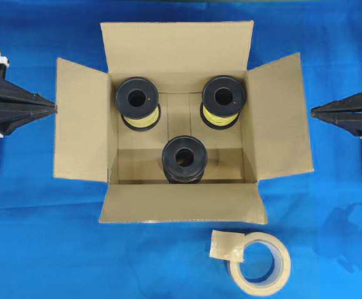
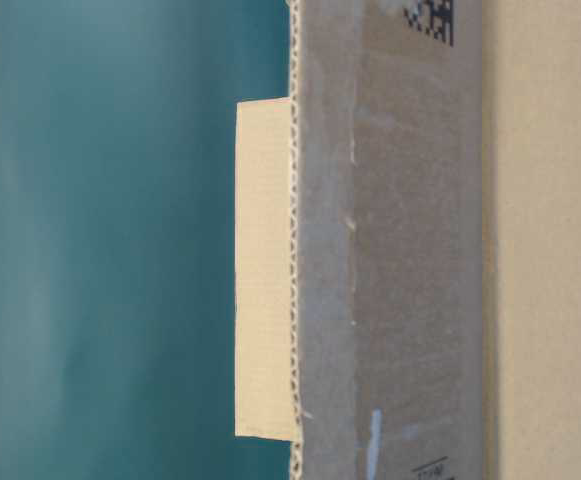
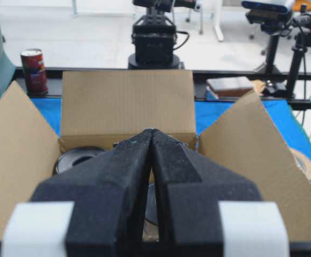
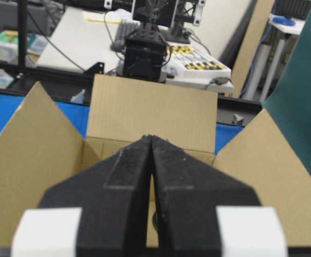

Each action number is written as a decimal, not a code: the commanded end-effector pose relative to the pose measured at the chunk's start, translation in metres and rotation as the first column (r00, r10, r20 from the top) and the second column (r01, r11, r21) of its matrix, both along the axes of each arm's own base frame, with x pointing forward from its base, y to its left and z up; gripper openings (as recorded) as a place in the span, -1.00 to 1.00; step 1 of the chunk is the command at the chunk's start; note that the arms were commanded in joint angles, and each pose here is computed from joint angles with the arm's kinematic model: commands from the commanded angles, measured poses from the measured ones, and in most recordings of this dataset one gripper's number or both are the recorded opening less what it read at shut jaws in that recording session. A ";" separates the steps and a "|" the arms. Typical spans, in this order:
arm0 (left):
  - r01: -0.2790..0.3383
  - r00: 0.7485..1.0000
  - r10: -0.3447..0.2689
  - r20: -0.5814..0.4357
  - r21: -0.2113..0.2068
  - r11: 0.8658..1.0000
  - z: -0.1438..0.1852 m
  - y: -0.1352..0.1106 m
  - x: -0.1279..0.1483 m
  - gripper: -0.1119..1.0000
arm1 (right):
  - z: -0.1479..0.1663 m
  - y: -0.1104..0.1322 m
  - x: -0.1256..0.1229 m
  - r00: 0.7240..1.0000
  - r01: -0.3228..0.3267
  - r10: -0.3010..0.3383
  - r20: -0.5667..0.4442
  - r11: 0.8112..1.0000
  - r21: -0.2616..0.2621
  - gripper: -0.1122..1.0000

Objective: Close the cardboard box.

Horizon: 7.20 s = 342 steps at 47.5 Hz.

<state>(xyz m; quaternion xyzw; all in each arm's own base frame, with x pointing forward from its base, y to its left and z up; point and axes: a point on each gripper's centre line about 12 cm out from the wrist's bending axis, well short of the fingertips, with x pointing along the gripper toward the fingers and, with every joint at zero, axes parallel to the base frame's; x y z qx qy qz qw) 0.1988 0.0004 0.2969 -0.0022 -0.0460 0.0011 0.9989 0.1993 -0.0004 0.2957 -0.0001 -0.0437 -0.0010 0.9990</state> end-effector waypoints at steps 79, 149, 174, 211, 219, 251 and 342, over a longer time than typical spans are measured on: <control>-0.095 0.925 0.037 -0.377 -0.135 0.986 -0.132 0.009 -0.021 -0.80 | -0.127 -0.018 -0.009 0.868 0.167 -0.072 -0.492 0.974 0.152 -0.80; -0.044 0.941 0.025 -0.337 -0.047 0.998 -0.112 0.006 0.128 -0.80 | -0.107 -0.032 0.138 0.906 0.144 -0.087 -0.413 0.984 0.107 -0.80; -0.084 0.936 0.066 -0.346 -0.037 0.996 -0.118 0.021 0.149 -0.80 | -0.118 -0.032 0.144 0.895 0.150 -0.086 -0.438 0.982 0.113 -0.80; -0.226 0.934 0.241 -0.264 0.087 0.970 -0.101 0.099 0.219 -0.80 | -0.119 -0.029 0.144 0.895 0.142 -0.079 -0.438 0.983 0.113 -0.80; -0.237 0.923 0.252 -0.292 0.087 0.968 -0.114 0.105 0.220 -0.80 | -0.119 -0.029 0.144 0.895 0.143 -0.080 -0.438 0.983 0.114 -0.80; -0.248 0.906 0.261 -0.333 0.084 0.965 -0.134 0.112 0.226 -0.80 | -0.119 -0.028 0.144 0.894 0.142 -0.076 -0.441 0.983 0.118 -0.80; -0.258 0.895 0.264 -0.359 0.066 0.964 -0.137 0.115 0.222 -0.80 | -0.081 0.109 0.076 0.864 -0.328 0.344 -0.368 0.938 0.109 -0.80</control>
